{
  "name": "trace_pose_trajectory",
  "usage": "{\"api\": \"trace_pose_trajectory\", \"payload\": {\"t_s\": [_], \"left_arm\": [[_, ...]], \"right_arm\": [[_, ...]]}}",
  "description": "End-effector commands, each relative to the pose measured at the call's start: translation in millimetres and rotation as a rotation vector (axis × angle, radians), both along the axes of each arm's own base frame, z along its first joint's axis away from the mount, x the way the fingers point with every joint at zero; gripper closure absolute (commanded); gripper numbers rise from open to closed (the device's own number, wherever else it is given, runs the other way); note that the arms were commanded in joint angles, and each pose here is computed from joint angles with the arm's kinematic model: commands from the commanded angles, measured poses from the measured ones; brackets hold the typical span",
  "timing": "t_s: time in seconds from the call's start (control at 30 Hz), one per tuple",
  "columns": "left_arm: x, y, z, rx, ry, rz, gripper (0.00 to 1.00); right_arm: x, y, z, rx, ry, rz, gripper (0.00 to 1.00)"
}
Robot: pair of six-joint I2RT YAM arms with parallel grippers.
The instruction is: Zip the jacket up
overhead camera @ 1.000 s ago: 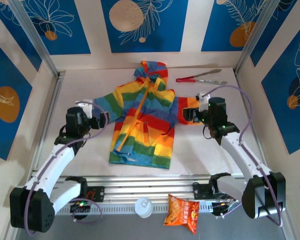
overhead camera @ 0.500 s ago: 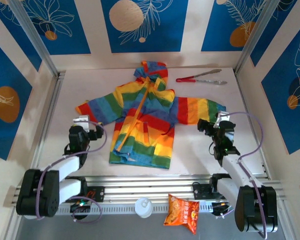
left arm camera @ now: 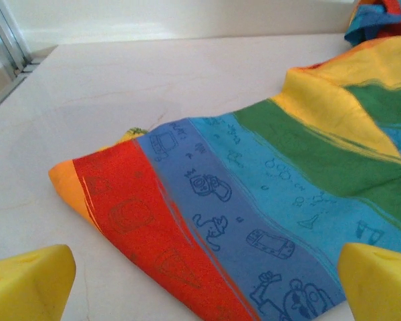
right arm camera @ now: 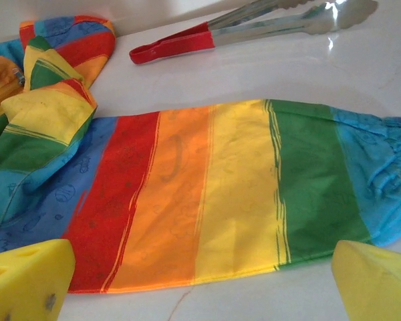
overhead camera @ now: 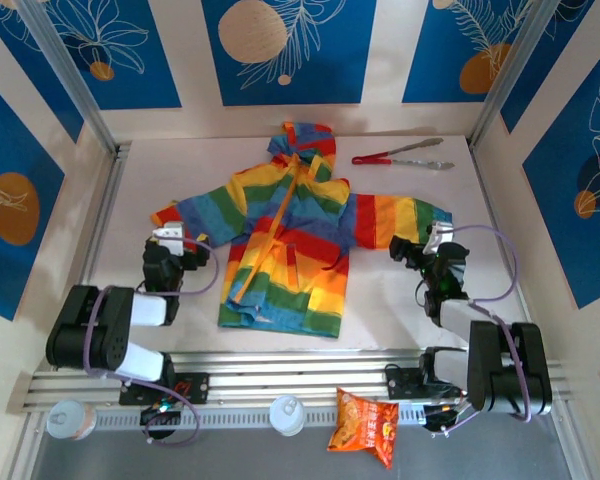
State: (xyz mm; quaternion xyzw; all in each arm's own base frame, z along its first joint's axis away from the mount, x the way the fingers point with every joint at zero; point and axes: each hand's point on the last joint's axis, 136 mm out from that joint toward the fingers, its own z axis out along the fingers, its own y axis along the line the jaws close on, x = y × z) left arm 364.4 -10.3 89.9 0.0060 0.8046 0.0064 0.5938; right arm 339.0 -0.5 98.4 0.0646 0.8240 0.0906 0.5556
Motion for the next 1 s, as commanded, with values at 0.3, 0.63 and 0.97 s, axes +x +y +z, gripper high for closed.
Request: {"api": "trace_pose_trajectory", "payload": {"t_s": [0.3,0.63,0.97], "left_arm": [[30,-1,3,0.018,0.024,-0.026,0.00],[30,-2,3,0.020,0.020,-0.030,0.00],[30,-5,3,0.022,0.020,-0.045,0.00]], "right_arm": [[43,16,14,0.020,-0.069,0.139,0.01],[63,28,1,-0.064,0.038,0.139,0.01],[56,34,-4,-0.068,-0.009,0.177,0.01]]}}
